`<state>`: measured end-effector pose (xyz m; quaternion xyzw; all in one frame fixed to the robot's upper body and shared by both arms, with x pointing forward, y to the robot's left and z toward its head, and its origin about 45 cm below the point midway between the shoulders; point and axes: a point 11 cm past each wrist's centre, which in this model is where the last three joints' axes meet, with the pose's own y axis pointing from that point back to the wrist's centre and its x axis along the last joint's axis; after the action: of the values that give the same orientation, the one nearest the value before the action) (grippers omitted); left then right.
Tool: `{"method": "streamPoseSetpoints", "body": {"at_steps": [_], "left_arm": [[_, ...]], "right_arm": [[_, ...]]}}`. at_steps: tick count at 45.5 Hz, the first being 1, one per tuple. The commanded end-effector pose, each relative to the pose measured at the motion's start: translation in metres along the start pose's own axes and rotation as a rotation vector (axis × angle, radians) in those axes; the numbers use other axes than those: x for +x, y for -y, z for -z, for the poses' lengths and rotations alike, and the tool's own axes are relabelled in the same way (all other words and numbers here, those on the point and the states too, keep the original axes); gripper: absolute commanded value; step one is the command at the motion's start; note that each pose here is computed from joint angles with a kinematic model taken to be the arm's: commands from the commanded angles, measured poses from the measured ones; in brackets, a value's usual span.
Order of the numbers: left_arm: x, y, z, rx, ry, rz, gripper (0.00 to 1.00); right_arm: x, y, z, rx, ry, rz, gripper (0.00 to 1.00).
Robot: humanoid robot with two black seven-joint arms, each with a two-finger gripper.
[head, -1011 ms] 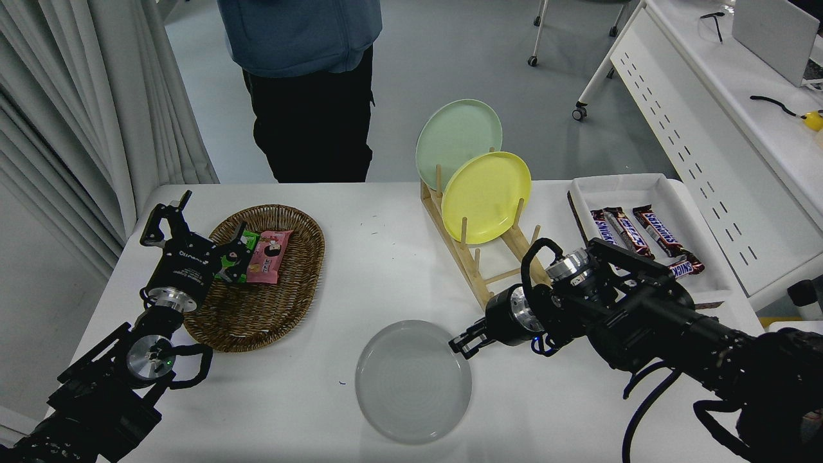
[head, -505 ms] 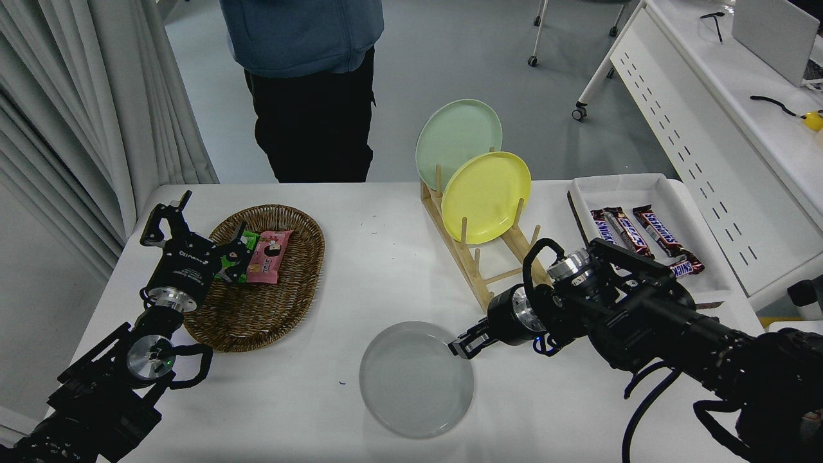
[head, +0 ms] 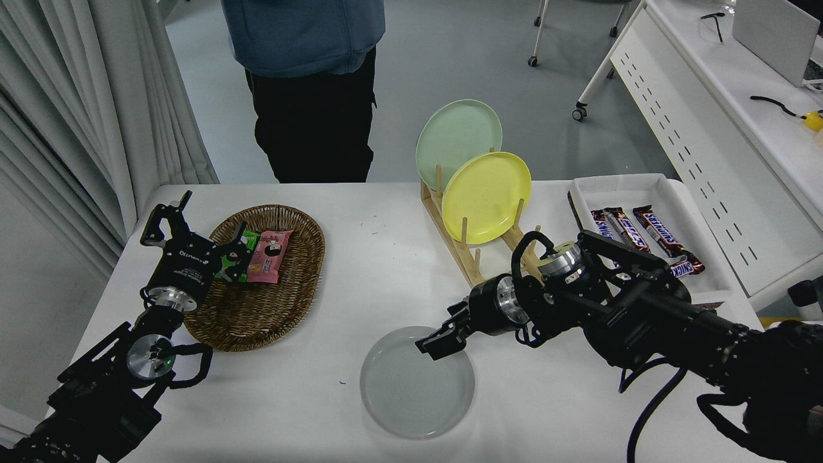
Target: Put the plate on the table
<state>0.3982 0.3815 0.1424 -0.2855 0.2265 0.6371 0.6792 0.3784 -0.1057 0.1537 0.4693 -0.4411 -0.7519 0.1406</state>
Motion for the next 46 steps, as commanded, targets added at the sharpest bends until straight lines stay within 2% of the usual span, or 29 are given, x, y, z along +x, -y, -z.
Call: {"method": "streamPoseSetpoints", "body": {"at_steps": [1, 8, 19, 24, 34, 46], "left_arm": [[0.0, 0.0, 0.0, 0.0, 0.001, -0.001, 1.0], [0.0, 0.0, 0.0, 0.0, 0.001, -0.001, 1.0], [0.0, 0.0, 0.0, 0.0, 0.0, 0.001, 1.0], [0.0, 0.0, 0.0, 0.0, 0.0, -0.001, 1.0], [0.0, 0.0, 0.001, 0.001, -0.001, 0.0, 1.0], [0.0, 0.0, 0.0, 0.0, 0.0, 0.001, 1.0]], "right_arm": [[-0.038, -0.033, -0.005, 0.04, -0.299, 0.221, 1.0], [-0.065, -0.063, -0.004, 0.137, -0.668, 0.362, 1.0], [-0.108, -0.122, 0.024, 0.435, -0.988, 0.368, 1.0], [-0.119, -0.149, 0.053, 0.636, -1.092, 0.298, 1.0], [-0.112, -0.182, 0.09, 1.013, -1.092, 0.377, 1.0], [-0.08, -0.22, 0.122, 1.312, -0.901, 0.49, 1.0]]}}
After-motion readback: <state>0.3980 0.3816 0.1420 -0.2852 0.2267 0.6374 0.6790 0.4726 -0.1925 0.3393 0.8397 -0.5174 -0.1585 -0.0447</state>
